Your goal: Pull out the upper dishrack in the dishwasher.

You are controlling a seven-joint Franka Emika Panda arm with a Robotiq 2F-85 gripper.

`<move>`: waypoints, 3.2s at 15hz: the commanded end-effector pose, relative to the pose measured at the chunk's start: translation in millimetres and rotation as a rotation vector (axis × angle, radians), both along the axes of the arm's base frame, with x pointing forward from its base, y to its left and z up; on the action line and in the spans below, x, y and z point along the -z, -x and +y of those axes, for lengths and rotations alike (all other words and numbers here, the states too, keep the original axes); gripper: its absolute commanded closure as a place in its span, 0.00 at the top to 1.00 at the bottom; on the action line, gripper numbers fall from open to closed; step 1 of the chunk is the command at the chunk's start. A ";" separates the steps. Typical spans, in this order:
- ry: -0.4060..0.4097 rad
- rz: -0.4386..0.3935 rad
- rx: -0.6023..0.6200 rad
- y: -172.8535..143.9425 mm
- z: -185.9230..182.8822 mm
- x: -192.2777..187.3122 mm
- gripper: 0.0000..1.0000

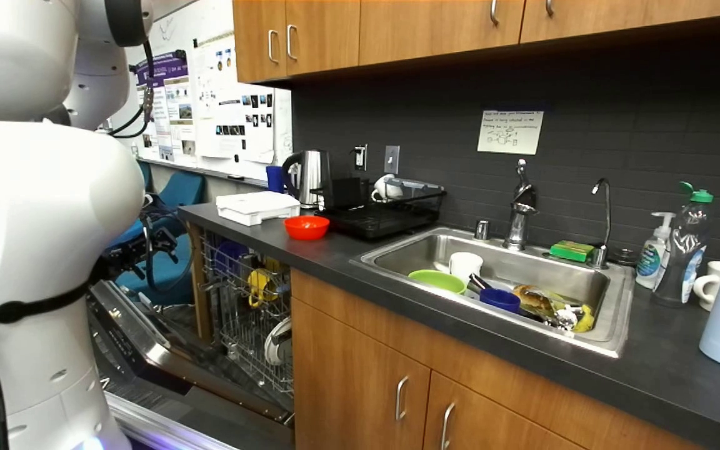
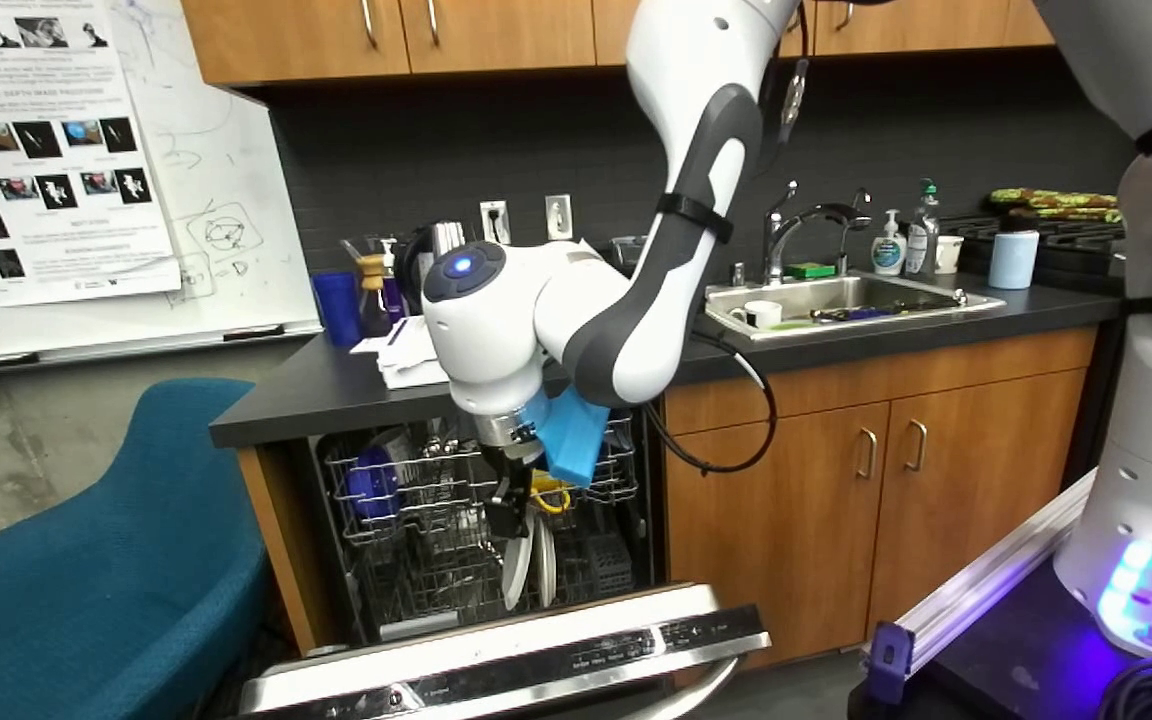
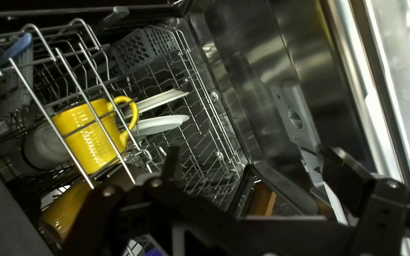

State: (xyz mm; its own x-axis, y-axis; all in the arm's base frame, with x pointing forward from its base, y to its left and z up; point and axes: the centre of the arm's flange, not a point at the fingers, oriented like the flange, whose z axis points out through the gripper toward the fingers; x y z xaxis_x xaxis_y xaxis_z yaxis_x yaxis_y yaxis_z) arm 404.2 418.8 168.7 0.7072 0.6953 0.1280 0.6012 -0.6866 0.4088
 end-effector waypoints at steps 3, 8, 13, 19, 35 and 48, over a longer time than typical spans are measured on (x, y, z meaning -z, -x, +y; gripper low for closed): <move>0.000 0.002 -0.003 2.4 -0.2 -0.4 1.00; 0.000 0.003 -0.004 3.1 0.1 -0.5 1.00; 0.021 -0.041 -0.057 2.8 15.6 8.2 1.00; 0.023 -0.139 -0.192 -3.6 42.0 14.4 1.00; 0.029 -0.441 -0.285 -41.0 64.4 30.8 1.00; 0.210 -0.540 -0.279 -80.8 57.2 84.5 1.00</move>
